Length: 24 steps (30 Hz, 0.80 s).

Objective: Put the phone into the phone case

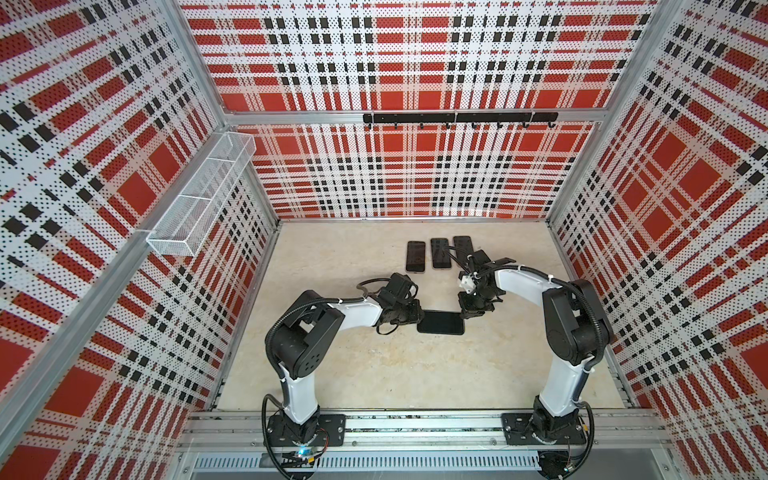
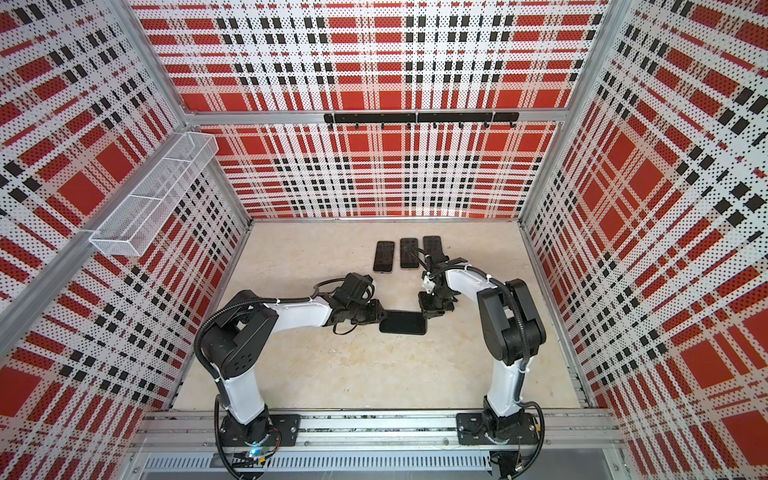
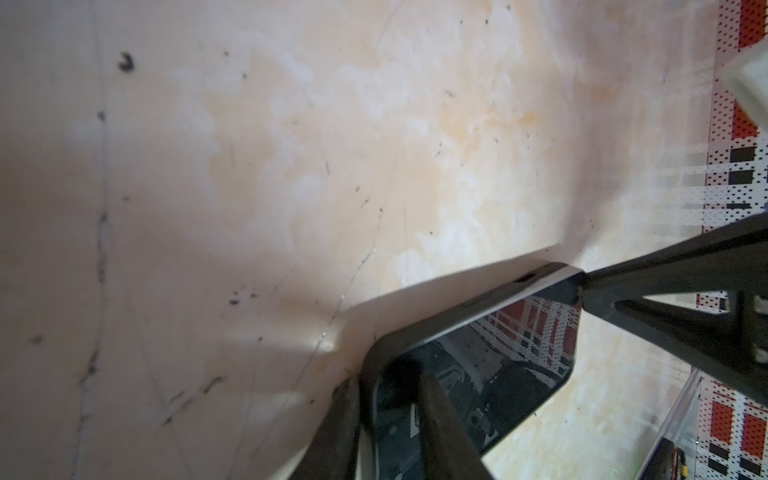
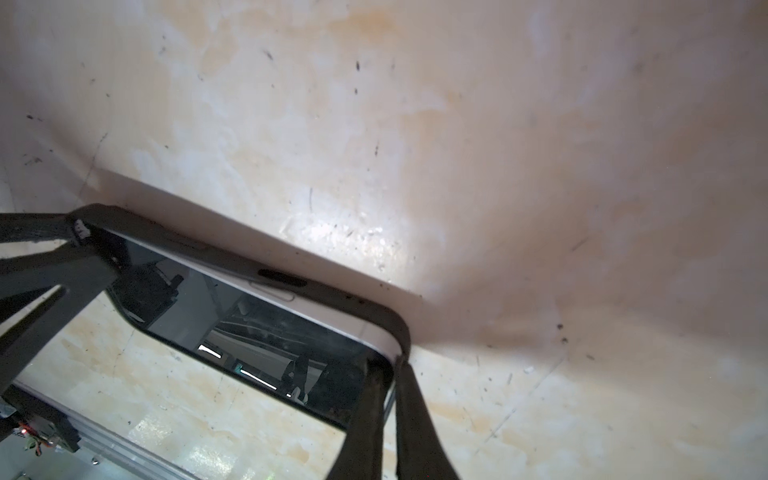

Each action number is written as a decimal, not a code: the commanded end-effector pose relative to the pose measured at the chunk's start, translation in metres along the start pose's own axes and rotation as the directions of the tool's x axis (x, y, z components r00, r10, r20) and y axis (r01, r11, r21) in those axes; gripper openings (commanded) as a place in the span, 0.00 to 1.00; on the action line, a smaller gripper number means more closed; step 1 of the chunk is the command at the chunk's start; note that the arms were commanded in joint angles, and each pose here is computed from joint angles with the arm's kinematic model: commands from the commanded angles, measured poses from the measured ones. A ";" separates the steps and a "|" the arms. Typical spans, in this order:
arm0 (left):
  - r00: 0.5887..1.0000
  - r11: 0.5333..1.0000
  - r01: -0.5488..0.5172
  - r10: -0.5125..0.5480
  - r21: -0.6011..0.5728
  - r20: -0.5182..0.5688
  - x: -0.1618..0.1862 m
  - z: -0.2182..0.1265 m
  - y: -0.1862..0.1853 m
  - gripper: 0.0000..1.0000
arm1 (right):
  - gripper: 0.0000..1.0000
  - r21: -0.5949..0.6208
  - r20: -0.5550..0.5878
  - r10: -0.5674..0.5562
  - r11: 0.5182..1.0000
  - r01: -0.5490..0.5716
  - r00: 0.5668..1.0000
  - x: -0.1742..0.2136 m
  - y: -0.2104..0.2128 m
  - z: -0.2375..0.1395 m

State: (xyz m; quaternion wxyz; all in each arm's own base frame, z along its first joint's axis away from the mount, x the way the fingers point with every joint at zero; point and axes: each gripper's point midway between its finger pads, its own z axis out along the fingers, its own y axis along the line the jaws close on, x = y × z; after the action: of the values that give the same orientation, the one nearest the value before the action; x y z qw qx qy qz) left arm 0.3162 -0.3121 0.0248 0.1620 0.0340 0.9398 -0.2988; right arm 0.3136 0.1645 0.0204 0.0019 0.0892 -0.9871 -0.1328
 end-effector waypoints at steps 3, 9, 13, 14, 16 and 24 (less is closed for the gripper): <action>0.997 0.998 -0.021 0.016 -0.065 -0.072 0.022 0.014 0.015 0.29 | 0.09 0.106 -0.176 0.002 0.994 0.017 0.984 0.040 -0.010 0.073; 0.997 0.997 -0.026 0.020 -0.072 -0.075 0.023 0.016 0.017 0.28 | 0.09 0.100 -0.198 0.042 0.995 -0.023 0.979 0.054 -0.008 0.095; 0.996 0.997 -0.028 0.022 -0.069 -0.085 0.024 0.019 0.017 0.28 | 0.09 0.093 -0.224 0.045 0.995 -0.025 0.974 0.061 -0.007 0.108; 0.996 0.997 -0.028 0.022 -0.069 -0.085 0.024 0.019 0.017 0.28 | 0.08 0.090 -0.226 0.046 0.996 -0.026 0.973 0.061 -0.006 0.111; 0.996 0.997 -0.028 0.022 -0.068 -0.083 0.023 0.019 0.017 0.28 | 0.08 0.074 -0.222 0.032 0.997 -0.016 0.974 0.060 -0.001 0.108; 0.999 0.997 -0.032 0.029 -0.073 -0.041 0.006 0.004 0.017 0.27 | 0.10 0.087 0.068 -0.003 0.996 -0.003 0.998 -0.003 0.008 -0.023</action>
State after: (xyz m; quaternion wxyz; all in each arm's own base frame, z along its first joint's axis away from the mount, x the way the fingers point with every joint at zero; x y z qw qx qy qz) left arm 0.3227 -0.3113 0.0249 0.1705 0.0413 0.9414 -0.2880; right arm 0.3149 0.1689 0.0287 -0.0259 0.0747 -0.9923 -0.0957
